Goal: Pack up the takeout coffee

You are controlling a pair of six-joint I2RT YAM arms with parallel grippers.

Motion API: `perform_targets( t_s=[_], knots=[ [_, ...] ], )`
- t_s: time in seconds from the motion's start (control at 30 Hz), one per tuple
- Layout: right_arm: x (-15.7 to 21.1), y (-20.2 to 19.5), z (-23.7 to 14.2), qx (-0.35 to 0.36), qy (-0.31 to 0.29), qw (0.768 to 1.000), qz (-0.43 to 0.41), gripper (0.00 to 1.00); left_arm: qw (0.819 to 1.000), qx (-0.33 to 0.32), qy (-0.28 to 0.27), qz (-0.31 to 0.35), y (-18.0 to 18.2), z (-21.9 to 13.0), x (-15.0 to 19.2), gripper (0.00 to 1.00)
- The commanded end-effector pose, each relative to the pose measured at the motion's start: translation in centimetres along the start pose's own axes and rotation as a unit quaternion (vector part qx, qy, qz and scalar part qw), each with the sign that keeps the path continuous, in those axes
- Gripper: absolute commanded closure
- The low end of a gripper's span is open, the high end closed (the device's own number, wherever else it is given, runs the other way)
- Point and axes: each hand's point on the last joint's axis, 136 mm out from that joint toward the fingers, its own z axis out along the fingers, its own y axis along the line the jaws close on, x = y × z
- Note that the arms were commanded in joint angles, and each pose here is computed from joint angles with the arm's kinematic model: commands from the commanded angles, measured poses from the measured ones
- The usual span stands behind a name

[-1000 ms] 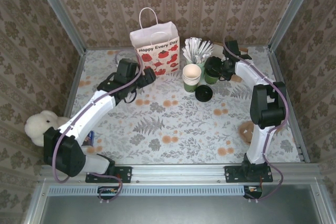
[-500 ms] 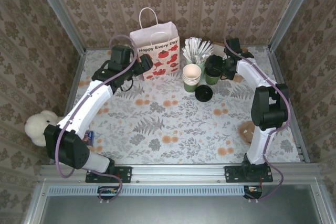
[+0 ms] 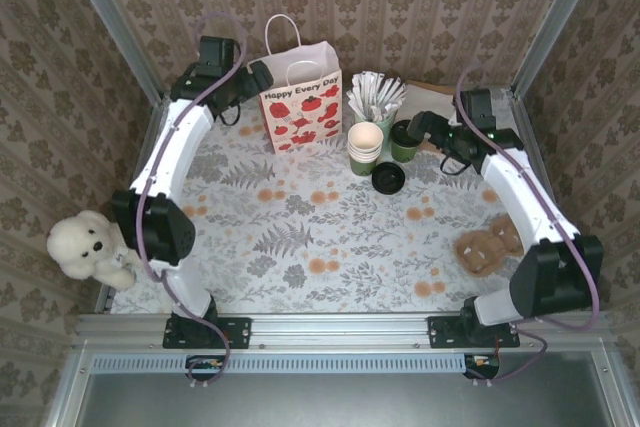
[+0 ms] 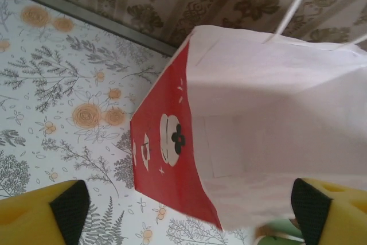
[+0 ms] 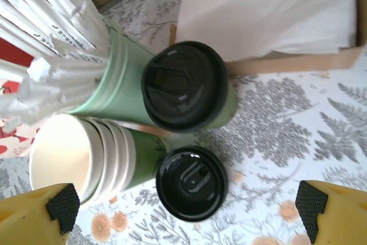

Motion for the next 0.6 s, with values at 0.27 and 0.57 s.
perform_targets(
  t_s=[0.27, 0.57],
  knots=[
    [2.7, -4.5, -4.9, 0.067, -0.045, 0.996, -0.045, 0.0, 0.998, -0.026, -0.012, 0.047, -0.5, 4.2, -2.7, 0.32],
    [5.7, -5.9, -4.6, 0.067, -0.018, 0.997, -0.022, 0.0, 0.997, -0.034, -0.031, 0.058, -0.7, 3.8, -4.3, 0.77]
  ],
)
